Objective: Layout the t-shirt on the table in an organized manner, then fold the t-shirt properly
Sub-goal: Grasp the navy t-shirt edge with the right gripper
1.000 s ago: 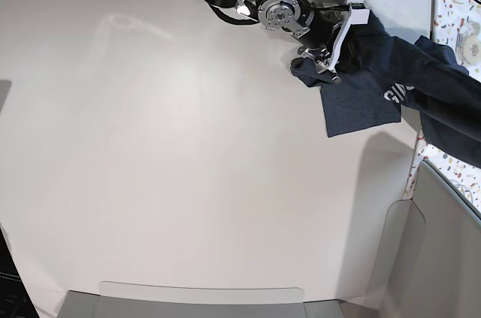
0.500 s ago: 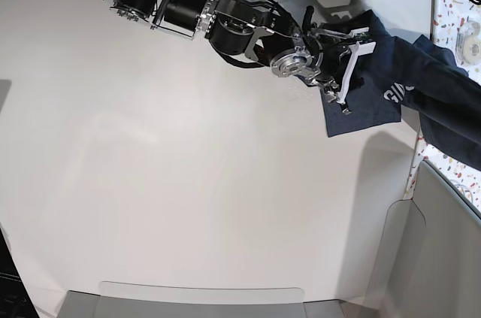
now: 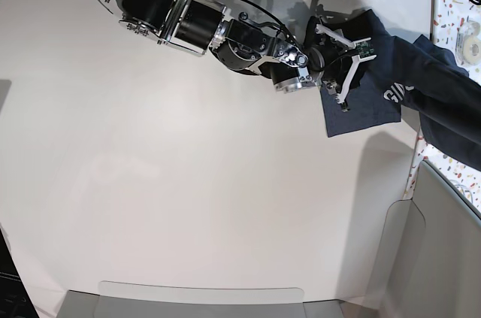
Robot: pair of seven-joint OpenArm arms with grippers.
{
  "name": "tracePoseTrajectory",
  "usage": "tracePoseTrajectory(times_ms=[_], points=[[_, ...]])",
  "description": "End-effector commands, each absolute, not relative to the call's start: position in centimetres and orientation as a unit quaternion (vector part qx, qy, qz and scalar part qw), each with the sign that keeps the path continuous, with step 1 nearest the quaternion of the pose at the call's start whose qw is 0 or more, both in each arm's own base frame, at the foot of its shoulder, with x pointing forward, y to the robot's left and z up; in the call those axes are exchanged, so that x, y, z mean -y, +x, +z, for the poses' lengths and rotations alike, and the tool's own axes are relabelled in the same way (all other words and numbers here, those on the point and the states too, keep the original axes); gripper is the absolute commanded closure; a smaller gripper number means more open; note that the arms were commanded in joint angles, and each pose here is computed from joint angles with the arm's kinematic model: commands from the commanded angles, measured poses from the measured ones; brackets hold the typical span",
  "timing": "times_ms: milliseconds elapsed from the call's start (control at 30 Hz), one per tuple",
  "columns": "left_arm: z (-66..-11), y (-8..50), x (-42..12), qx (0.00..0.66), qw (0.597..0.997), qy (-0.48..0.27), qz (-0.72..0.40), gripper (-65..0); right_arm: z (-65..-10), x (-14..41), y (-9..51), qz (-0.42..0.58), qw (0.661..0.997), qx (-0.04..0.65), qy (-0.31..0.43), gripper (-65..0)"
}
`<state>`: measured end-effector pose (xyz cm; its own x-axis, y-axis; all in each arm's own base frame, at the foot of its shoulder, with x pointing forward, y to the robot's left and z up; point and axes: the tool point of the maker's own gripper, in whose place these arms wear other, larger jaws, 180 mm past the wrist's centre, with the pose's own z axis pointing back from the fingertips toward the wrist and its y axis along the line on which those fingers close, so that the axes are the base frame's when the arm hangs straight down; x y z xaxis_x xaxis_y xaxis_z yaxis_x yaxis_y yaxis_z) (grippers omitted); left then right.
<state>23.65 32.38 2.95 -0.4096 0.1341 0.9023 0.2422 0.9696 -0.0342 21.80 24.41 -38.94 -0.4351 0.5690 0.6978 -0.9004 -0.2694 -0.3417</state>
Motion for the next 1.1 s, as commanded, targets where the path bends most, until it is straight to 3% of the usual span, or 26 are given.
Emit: tracePoseTrajectory(times_ms=[0, 367, 433, 500, 733, 1067], points=[[4.5, 23.1, -32.1, 0.852, 0.508, -0.111, -0.062, 0.0, -37.8, -25.1, 22.3, 0.759, 0.473, 0.381, 0.235, -25.8], [4.0, 23.1, -32.1, 0.852, 0.507, -0.119, -0.053, 0.0, -38.0, -25.1, 26.0, 0.701, 0.522, 0.443, 0.200, -24.0], [3.9, 23.1, -32.1, 0.852, 0.507, -0.119, -0.052, 0.0, -38.2, -24.9, 26.5, 0.694, 0.530, 0.449, 0.192, -15.7], [3.9, 23.1, -32.1, 0.852, 0.507, -0.119, -0.052, 0.0, -38.0, -24.9, 27.0, 0.686, 0.535, 0.458, 0.185, -0.7], [3.9, 23.1, -32.1, 0.852, 0.507, -0.119, -0.052, 0.0, -36.5, -25.4, 27.4, 0.679, 0.527, 0.477, 0.186, 0.0], [3.9, 23.1, -32.1, 0.852, 0.507, -0.119, -0.052, 0.0, -28.9, -25.8, 30.6, 0.610, 0.523, 0.561, 0.200, 0.0]])
